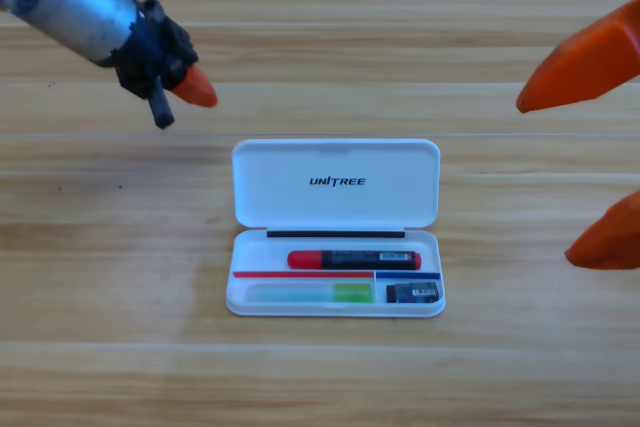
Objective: Clean up eraser and pencils
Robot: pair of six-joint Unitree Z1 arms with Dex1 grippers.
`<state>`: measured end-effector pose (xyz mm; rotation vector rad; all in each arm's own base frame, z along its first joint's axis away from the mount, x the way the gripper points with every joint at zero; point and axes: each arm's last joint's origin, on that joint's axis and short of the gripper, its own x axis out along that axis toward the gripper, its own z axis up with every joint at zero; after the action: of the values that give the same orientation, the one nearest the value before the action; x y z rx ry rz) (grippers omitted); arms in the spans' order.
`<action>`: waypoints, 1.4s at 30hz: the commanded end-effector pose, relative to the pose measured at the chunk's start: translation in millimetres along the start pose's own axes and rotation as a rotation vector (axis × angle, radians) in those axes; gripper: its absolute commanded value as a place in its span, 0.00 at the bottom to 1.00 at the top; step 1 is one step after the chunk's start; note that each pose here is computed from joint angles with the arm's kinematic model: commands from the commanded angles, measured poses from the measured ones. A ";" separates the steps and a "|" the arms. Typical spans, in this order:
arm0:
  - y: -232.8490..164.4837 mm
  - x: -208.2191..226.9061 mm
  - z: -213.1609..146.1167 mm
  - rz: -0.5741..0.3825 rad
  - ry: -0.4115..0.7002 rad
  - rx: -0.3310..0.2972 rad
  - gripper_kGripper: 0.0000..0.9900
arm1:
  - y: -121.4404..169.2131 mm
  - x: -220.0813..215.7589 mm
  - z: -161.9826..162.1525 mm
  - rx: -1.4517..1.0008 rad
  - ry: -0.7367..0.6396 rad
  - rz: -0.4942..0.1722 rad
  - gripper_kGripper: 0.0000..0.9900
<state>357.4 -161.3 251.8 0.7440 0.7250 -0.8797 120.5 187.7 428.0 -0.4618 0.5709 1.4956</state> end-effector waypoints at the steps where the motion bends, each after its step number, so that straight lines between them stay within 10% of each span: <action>1: -28.5 31.7 2.9 -0.103 0.017 0.043 0.00 | 2.4 -6.2 -8.7 0.016 -0.017 0.002 1.00; 42: -87.4 -11.2 31.2 -0.178 -0.004 0.137 0.00 | 3.7 -7.4 -8.0 0.013 -0.026 0.013 1.00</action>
<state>307.0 -215.7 256.0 0.8017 0.7161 -1.0547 119.3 187.8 428.6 -0.4487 0.5696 1.5197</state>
